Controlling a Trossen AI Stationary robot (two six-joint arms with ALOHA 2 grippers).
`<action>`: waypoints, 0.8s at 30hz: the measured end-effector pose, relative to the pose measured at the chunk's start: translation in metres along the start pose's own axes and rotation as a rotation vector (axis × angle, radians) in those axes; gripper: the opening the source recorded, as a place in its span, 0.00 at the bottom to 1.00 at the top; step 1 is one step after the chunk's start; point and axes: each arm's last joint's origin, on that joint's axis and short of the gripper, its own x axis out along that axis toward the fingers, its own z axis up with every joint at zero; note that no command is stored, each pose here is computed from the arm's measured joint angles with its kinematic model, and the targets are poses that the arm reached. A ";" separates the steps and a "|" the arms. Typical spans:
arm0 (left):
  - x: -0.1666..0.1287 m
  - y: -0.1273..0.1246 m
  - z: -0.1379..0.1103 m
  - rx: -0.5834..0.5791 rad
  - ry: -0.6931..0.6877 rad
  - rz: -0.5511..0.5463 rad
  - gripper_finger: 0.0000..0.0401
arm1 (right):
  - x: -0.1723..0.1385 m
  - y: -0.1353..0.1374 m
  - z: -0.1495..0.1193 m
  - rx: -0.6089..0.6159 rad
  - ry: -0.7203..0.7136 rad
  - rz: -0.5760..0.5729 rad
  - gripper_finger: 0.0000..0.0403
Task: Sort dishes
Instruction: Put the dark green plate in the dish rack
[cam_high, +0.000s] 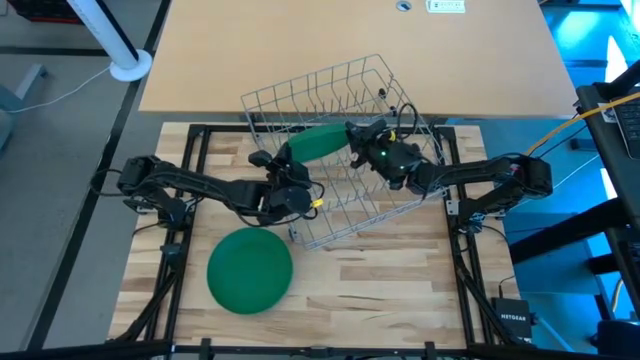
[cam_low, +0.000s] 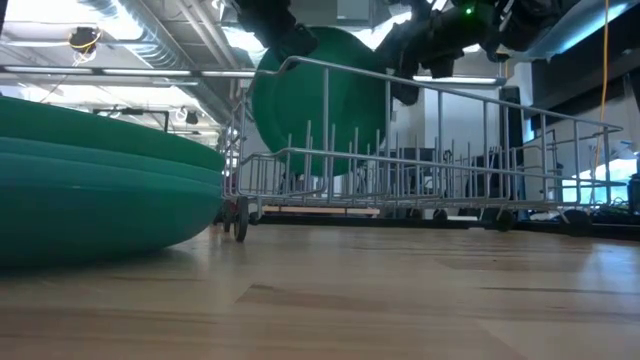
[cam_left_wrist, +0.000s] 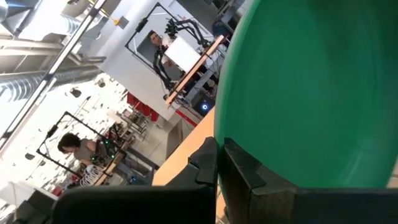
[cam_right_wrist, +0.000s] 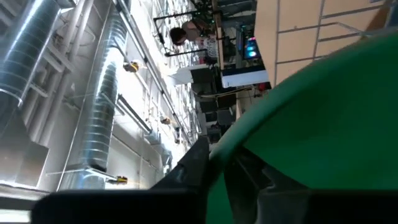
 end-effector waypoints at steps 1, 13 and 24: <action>0.000 0.000 0.000 -0.001 -0.001 -0.003 0.00 | 0.000 0.000 0.000 -0.010 0.004 0.000 0.08; -0.001 0.000 0.001 0.095 -0.011 -0.036 0.10 | -0.001 0.009 -0.004 -0.168 0.076 0.086 0.06; -0.014 -0.001 0.002 0.133 -0.038 -0.053 0.38 | -0.002 0.009 -0.007 -0.322 0.145 0.111 0.04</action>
